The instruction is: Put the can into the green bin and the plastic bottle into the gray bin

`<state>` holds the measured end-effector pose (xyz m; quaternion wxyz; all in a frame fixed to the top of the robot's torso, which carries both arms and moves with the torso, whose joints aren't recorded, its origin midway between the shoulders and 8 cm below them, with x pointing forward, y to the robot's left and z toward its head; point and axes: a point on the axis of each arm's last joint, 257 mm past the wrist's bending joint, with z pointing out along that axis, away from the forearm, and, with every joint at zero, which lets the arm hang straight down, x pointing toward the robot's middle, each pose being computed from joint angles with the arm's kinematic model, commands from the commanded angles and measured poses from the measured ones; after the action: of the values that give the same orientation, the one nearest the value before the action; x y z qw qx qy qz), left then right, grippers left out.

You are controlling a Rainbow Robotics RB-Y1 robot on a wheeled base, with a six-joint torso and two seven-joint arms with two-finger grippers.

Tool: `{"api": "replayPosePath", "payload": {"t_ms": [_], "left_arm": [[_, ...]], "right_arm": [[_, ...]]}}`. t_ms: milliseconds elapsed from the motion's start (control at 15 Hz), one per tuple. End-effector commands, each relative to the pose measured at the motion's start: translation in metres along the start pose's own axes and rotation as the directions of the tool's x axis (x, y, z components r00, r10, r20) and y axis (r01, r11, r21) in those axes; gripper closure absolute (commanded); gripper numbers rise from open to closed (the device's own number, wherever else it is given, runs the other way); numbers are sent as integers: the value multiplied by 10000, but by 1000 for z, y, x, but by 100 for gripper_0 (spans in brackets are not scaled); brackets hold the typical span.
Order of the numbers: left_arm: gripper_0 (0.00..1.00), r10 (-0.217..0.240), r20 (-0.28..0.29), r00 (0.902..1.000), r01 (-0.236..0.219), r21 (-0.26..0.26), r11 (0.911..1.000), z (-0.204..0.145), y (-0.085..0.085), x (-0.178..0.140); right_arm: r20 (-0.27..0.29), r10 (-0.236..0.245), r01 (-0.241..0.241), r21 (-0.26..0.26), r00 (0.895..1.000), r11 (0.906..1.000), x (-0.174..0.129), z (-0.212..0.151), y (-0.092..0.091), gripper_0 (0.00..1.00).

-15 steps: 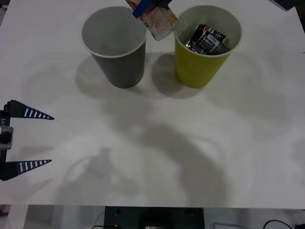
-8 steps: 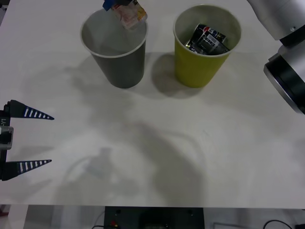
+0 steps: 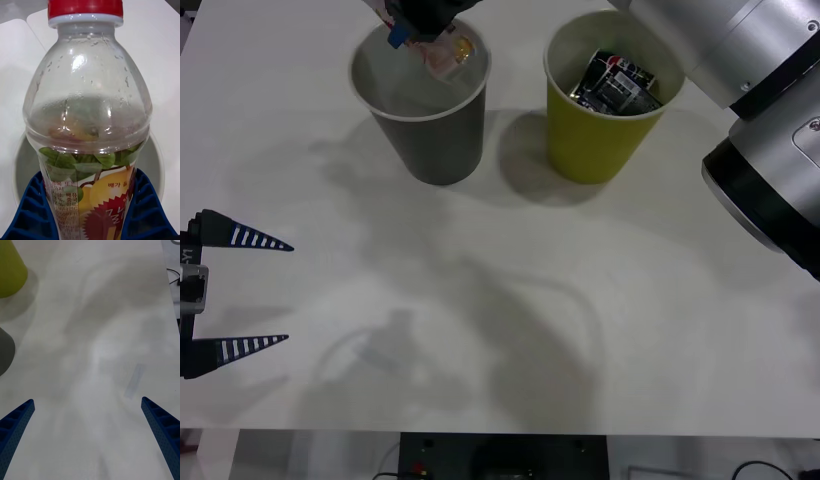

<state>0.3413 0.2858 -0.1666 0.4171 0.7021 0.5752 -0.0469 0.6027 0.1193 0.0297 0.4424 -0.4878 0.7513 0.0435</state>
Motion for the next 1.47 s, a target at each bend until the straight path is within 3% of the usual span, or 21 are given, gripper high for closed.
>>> {"api": "replayPosePath", "payload": {"t_ms": [67, 133, 533, 867, 1200, 1467], "left_arm": [[2, 0, 0, 10000, 0, 0, 10000, 0, 0, 0], [2, 0, 0, 10000, 0, 0, 10000, 0, 0, 0], [2, 0, 0, 10000, 0, 0, 10000, 0, 0, 0], [2, 0, 0, 10000, 0, 0, 10000, 0, 0, 0], [2, 0, 0, 10000, 0, 0, 10000, 0, 0, 0], [2, 0, 0, 10000, 0, 0, 10000, 0, 0, 0]], "right_arm": [[-14, 71, -71, -114, 10000, 9999, 1, 1, 3, 11], [-7, 54, -54, -141, 10000, 9999, 1, 1, 4, 0], [48, 251, -249, -516, 9997, 9984, -2, -8, 7, 0], [132, -84, 101, -1387, 9999, 9903, 2, -58, -4, 0], [950, -463, 613, -1625, 9944, 9848, 17, -94, -10, 0], [1123, -940, 1172, -2226, 9892, 9678, 59, -114, -3, 0]]}}
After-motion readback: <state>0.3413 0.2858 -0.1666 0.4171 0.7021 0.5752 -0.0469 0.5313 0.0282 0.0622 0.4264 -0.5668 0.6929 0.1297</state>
